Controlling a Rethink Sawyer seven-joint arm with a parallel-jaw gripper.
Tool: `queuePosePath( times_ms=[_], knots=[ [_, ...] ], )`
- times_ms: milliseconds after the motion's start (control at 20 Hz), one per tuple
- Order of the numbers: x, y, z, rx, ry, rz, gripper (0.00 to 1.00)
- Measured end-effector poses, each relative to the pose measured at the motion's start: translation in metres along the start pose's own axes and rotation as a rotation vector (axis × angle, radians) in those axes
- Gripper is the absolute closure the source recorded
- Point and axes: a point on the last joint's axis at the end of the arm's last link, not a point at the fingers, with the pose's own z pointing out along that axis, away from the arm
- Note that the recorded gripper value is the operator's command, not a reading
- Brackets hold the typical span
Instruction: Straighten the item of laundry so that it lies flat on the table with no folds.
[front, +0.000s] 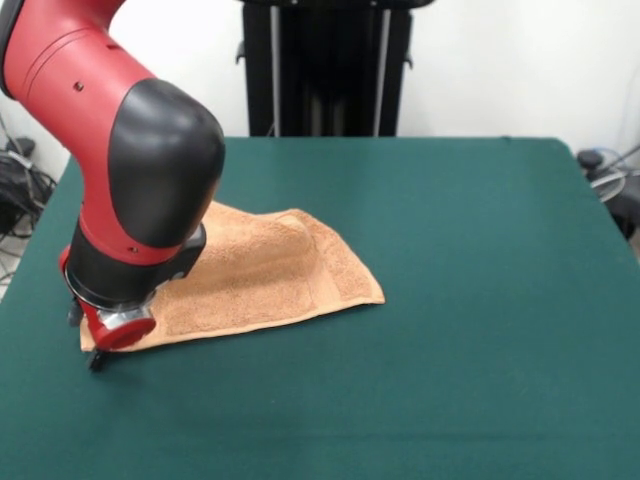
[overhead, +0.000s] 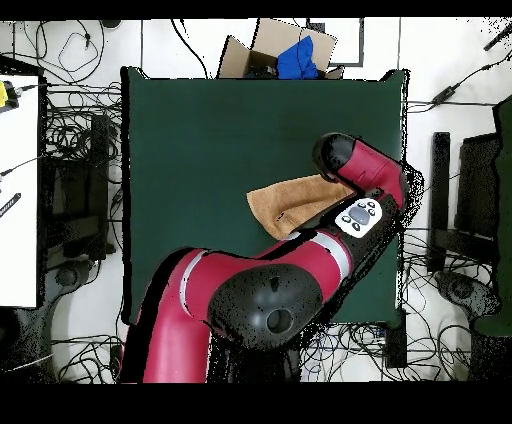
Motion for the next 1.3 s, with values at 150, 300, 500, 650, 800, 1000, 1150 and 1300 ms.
queuePosePath(
  times_ms=[150,300,500,650,800,1000,1150,1300],
  knots=[
    [0.002,-0.002,0.001,0.006,0.018,0.001,0.00],
    [0.004,-0.004,0.001,0.013,0.038,0.003,0.00],
    [0.003,-0.006,0.000,0.016,0.053,0.007,0.00],
    [0.003,-0.006,-0.002,0.018,0.063,0.010,0.00],
    [0.003,-0.007,-0.005,0.019,0.073,0.011,0.00],
    [0.004,-0.007,-0.007,0.028,0.088,0.002,0.00],
    [0.005,-0.006,-0.009,0.037,0.107,-0.009,0.00],
    [0.006,-0.004,-0.013,0.046,0.133,-0.022,0.00]
  ],
)
